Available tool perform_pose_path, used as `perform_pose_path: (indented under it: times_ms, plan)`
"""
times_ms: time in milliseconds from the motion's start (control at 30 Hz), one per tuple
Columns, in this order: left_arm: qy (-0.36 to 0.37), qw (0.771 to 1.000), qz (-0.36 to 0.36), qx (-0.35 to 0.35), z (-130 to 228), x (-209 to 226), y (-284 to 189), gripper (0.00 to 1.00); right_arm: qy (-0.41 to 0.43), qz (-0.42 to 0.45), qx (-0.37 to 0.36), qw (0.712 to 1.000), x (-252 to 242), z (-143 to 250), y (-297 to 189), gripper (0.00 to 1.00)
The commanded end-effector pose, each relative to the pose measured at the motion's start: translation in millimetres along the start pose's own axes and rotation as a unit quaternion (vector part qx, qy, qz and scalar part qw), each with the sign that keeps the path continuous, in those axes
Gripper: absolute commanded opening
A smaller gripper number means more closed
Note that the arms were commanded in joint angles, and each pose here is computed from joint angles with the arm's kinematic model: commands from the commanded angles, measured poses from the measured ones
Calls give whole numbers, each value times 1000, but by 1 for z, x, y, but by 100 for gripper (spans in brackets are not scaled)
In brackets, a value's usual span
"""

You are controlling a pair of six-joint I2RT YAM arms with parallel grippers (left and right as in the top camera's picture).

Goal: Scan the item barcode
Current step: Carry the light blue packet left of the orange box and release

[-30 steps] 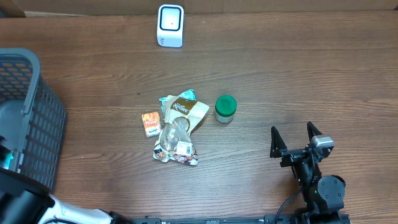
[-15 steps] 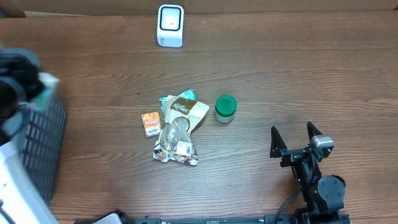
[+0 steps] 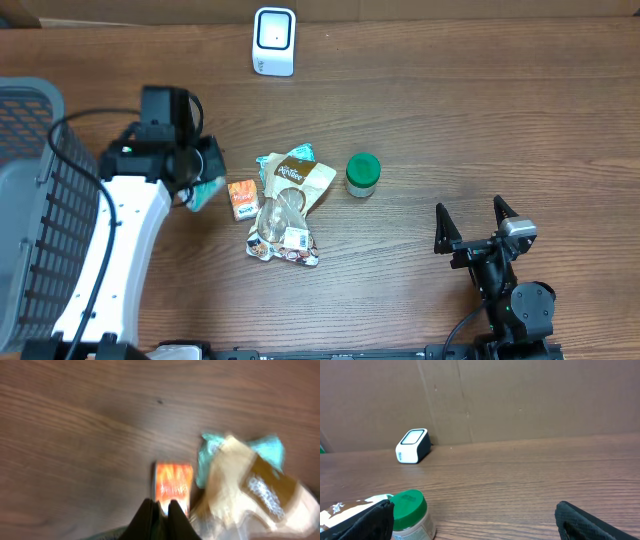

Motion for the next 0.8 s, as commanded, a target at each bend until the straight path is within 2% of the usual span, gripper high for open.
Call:
perform_pose_path:
  times_ms: [0, 200, 233, 333, 367, 533, 767]
  plan:
    - [-126, 990, -54, 12, 21, 15, 44, 4, 1, 3, -2, 1000, -1, 2, 0, 100]
    - [-250, 964, -79, 53, 41, 19, 87, 5, 0, 2, -2, 1000, -1, 2, 0, 100]
    - [-253, 962, -84, 62, 43, 20, 93, 10, 0, 2, -2, 1000, -1, 2, 0, 100]
    - [-251, 960, -95, 81, 48, 21, 104, 48, 1, 3, -2, 1000, -1, 2, 0, 100]
    - [-250, 959, -97, 86, 50, 21, 107, 55, 1, 3, -2, 1000, -1, 2, 0, 100]
    - [-242, 963, -96, 65, 41, 21, 101, 71, 1, 3, -2, 1000, -1, 2, 0, 100]
    - [-80, 995, -61, 12, -10, 18, 41, 88, 1, 3, -2, 1000, -1, 2, 0, 100]
Point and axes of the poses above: each gripper's point midway between its finger pads, its own y axis out along the fingers, its own x axis along the line the jaws close on, z = x × y, the point moved 8 cm from there along -y, back along the fingers, and after that the axes turned 9 degrees about y, right-handed, at the moved point
